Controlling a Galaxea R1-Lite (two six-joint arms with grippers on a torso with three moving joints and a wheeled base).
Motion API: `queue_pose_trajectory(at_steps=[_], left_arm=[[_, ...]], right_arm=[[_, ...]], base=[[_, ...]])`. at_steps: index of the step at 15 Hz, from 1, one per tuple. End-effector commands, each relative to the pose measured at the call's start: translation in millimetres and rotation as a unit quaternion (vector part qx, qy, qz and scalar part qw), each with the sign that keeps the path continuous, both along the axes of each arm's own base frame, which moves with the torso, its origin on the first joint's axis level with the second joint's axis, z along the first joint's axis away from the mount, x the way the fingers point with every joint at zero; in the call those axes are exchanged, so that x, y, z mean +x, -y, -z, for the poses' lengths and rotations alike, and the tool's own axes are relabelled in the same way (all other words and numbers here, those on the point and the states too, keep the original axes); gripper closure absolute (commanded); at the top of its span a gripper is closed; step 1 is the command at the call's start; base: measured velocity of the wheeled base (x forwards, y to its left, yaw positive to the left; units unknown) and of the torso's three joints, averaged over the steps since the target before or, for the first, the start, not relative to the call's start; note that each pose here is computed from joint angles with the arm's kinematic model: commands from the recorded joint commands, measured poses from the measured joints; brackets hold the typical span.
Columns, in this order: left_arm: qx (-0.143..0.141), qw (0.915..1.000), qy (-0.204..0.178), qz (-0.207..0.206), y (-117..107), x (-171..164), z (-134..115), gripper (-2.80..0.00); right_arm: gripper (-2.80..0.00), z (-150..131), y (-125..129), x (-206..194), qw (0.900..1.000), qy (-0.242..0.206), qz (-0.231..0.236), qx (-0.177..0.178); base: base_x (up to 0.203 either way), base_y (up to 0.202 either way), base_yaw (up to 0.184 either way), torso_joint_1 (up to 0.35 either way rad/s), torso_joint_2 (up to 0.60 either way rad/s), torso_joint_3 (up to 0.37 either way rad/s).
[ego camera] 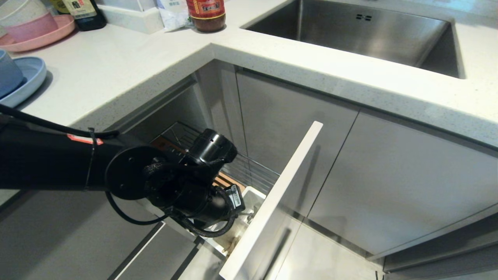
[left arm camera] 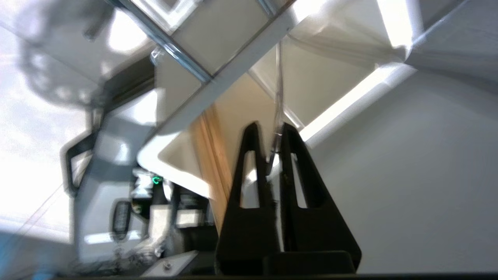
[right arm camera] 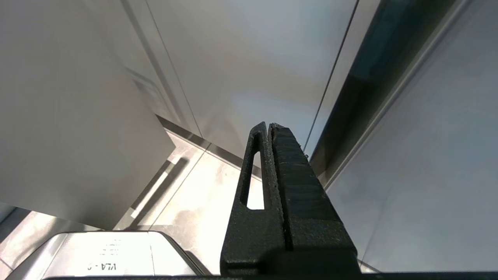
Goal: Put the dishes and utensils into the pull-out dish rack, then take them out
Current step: Take the spoon out of the cupboard
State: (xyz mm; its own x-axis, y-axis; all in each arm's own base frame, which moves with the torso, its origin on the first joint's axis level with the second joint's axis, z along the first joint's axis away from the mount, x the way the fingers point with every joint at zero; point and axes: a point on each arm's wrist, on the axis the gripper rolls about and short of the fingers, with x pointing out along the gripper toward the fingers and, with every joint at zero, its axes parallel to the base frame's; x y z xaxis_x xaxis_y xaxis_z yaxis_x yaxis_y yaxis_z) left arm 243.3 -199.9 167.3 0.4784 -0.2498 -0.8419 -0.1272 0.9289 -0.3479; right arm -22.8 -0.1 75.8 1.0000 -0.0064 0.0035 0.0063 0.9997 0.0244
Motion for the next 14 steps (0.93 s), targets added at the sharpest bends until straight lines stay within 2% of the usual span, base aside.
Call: queue_pose_trajectory(at_steps=[1, 7, 14], left_arm=[[0.003, 1.0, -0.004, -0.005, -1, 0, 1, 0.0], [-0.001, 1.0, 0.006, -0.006, -3, -2, -5, 0.0], [-0.043, 0.996, 0.078, -0.004, -18, -32, -55, 0.0]], right_arm=[[0.0, 0, 0, 0, 1.0, 0.001, 0.0, 0.0], [0.0, 1, 0, 0, 1.0, 0.001, 0.0, 0.0], [0.0, 0, 0, 0, 1.0, 0.001, 0.0, 0.0]], base=[[0.0, 0.0, 0.0, 0.0, 0.0, 0.0], [0.0, 0.0, 0.0, 0.0, 0.0, 0.0], [0.0, 0.0, 0.0, 0.0, 0.0, 0.0]])
